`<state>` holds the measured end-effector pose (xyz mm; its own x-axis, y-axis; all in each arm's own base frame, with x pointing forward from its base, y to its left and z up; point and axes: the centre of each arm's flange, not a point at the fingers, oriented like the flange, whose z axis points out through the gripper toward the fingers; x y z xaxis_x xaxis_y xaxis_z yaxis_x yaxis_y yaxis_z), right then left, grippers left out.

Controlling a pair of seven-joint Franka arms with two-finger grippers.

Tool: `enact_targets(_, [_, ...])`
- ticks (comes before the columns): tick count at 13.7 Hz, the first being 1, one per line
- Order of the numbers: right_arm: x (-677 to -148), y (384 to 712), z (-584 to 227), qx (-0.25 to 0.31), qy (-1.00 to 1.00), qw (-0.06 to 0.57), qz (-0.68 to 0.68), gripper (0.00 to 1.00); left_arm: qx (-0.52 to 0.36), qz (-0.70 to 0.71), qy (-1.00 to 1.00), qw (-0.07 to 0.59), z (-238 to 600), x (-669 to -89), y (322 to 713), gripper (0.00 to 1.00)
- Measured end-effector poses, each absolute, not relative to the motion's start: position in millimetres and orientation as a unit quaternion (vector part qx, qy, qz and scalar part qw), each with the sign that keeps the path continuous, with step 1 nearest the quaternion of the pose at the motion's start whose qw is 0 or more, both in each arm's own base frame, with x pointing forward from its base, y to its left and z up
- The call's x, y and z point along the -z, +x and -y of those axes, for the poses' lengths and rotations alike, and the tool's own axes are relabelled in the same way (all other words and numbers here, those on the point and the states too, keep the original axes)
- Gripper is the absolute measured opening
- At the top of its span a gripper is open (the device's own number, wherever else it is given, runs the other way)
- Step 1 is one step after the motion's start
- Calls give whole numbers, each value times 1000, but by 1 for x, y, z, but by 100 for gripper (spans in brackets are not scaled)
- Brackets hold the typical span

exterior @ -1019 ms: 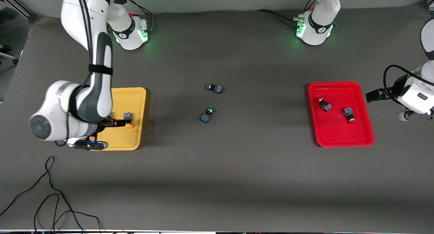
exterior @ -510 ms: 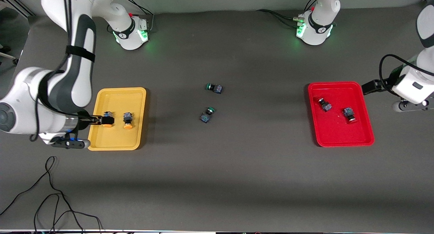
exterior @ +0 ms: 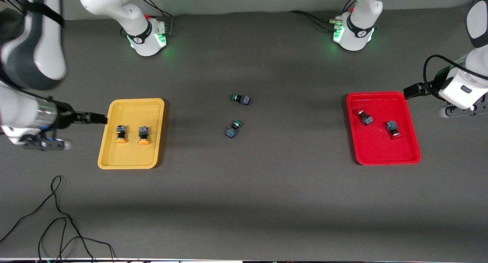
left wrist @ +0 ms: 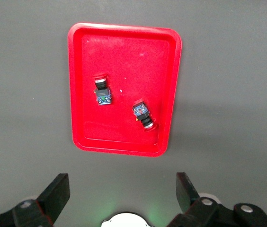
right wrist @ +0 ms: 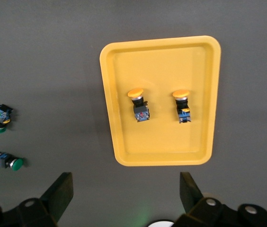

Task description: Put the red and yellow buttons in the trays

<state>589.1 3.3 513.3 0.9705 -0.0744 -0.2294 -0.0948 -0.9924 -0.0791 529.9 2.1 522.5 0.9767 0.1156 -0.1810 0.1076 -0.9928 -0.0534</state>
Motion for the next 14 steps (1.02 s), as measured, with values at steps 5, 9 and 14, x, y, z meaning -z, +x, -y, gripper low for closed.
enact_targets(5, [-560,561,25,-82,-994,47,-52,100,-74,34,-996,18,-13,-544,521,100])
enact_targets(9, [-574,552,53,-68,-995,33,-71,100,-59,26,-998,18,-12,-556,516,100])
enact_targets(14, [-592,548,47,-44,-997,19,-63,100,-53,25,-998,19,-10,-559,504,100])
